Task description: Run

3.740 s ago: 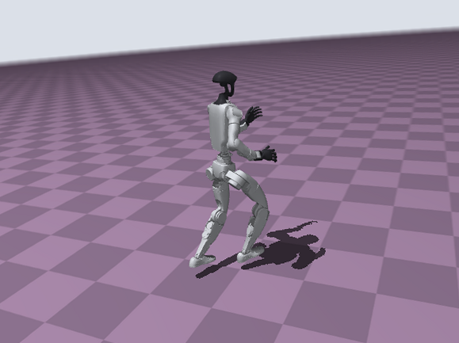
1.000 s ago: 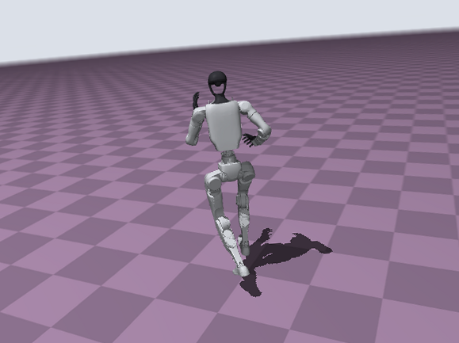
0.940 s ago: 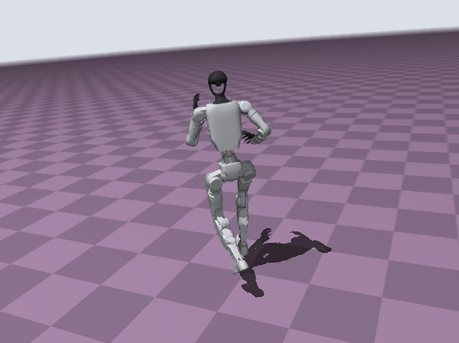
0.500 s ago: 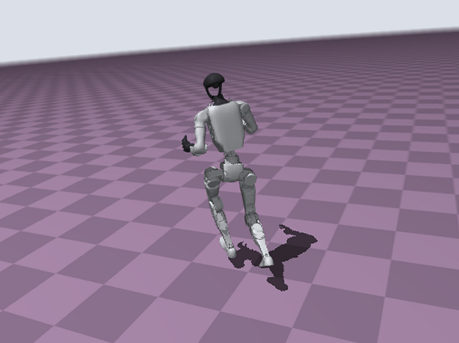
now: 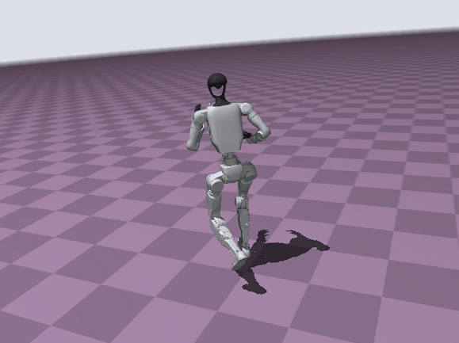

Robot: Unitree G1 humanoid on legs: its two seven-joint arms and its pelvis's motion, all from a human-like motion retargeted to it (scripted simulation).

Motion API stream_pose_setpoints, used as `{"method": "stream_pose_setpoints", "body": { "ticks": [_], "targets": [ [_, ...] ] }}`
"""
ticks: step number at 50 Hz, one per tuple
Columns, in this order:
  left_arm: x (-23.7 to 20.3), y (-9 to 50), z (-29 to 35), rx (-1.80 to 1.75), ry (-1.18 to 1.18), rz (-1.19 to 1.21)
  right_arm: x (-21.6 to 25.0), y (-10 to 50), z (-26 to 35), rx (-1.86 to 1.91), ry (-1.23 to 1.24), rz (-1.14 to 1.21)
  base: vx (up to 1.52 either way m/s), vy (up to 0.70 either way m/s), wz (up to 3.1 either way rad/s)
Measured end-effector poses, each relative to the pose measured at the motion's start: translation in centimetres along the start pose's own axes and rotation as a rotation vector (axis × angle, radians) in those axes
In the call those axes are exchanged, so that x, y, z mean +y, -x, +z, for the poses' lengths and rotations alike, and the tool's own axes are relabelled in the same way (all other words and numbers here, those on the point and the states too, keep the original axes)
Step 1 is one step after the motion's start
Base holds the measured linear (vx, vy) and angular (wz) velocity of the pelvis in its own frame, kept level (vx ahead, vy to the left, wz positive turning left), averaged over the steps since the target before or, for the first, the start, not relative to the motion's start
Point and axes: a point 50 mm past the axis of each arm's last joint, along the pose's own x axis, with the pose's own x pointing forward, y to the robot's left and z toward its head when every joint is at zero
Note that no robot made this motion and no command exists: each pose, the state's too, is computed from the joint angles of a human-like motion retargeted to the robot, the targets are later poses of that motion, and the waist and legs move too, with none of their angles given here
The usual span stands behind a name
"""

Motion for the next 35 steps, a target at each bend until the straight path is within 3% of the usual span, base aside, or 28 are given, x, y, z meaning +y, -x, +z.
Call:
{"method": "stream_pose_setpoints", "body": {
  "ticks": [7,10,14,20,28,35],
  "targets": [
    [4.2,8.7,-6.0,0.536,-0.203,0.007,-3.7,-9.5,11.1,-0.571,0.028,-0.332,-0.03,-0.05,-0.18],
    [6.2,11.0,-5.3,0.615,-0.235,0.021,-5.8,-10.1,15.1,-0.752,-0.010,-0.448,0.02,0.02,0.20],
    [7.3,12.4,-4.2,0.646,-0.225,0.022,-6.0,-9.5,16.0,-0.808,-0.042,-0.443,0.03,0.07,0.39],
    [6.1,10.7,-3.6,0.552,-0.163,0.063,-3.6,-9.1,12.6,-0.650,0.002,-0.304,-0.01,0.06,0.29],
    [2.7,-1.0,-0.3,-0.055,-0.298,0.099,2.1,-4.6,-0.1,-0.058,0.113,0.010,0.00,0.01,0.02],
    [1.2,-5.6,3.6,-0.317,-0.196,0.143,1.5,2.4,-4.6,0.203,0.111,0.172,0.03,0.02,-0.22]
  ]
}}
